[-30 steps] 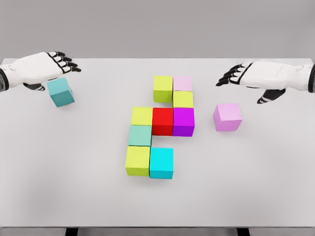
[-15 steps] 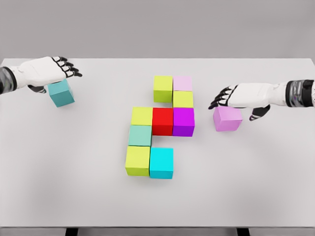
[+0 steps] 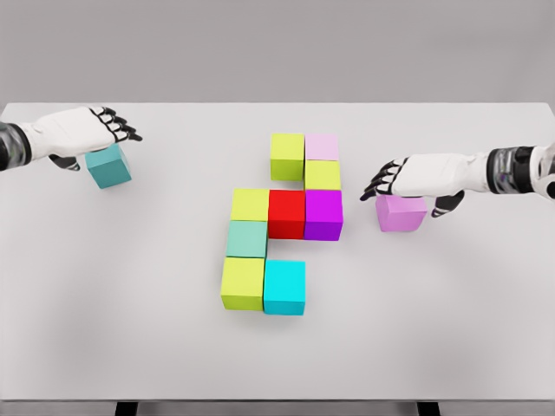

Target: Assemble the squares on the desktop into the number 2

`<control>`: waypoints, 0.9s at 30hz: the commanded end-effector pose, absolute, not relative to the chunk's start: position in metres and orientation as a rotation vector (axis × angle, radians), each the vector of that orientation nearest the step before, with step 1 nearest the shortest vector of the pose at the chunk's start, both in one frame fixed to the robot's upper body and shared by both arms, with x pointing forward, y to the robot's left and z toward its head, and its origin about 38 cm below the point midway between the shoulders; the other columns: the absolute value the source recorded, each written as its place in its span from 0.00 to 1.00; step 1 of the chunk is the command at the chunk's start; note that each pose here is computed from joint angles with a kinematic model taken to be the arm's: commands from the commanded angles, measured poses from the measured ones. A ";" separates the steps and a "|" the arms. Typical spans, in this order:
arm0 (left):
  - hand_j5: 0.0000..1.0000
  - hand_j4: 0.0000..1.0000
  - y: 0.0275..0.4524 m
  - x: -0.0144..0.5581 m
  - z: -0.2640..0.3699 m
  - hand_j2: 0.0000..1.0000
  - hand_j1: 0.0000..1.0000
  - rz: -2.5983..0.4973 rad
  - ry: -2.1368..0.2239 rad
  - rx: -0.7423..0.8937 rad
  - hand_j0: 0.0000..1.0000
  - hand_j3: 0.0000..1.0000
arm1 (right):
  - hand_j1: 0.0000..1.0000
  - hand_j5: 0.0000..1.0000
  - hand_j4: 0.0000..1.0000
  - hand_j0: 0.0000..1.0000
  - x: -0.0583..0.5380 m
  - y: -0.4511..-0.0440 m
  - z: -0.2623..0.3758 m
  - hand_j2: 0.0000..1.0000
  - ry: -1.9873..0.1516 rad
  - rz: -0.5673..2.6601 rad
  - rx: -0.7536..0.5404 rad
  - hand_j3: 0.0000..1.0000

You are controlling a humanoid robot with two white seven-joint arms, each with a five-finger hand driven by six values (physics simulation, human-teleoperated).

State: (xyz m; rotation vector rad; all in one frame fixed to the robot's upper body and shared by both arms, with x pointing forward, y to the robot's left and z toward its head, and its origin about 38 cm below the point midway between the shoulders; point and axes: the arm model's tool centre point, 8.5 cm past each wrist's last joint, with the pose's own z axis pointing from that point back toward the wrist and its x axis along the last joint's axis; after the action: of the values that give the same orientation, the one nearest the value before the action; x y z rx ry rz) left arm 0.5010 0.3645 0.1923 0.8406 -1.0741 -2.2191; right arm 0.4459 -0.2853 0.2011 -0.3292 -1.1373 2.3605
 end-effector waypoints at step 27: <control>1.00 1.00 0.357 0.508 0.170 1.00 1.00 -2.213 -1.036 0.796 1.00 1.00 | 0.67 0.67 0.67 0.67 0.450 -0.278 0.190 0.67 -1.090 2.401 -0.356 0.67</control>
State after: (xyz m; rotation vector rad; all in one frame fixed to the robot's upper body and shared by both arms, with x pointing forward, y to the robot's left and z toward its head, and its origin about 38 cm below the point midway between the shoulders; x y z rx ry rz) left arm 0.5078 0.3596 0.1720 0.8019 -1.0328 -2.2148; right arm 0.4497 -0.2783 0.1894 -0.3548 -1.0877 2.4053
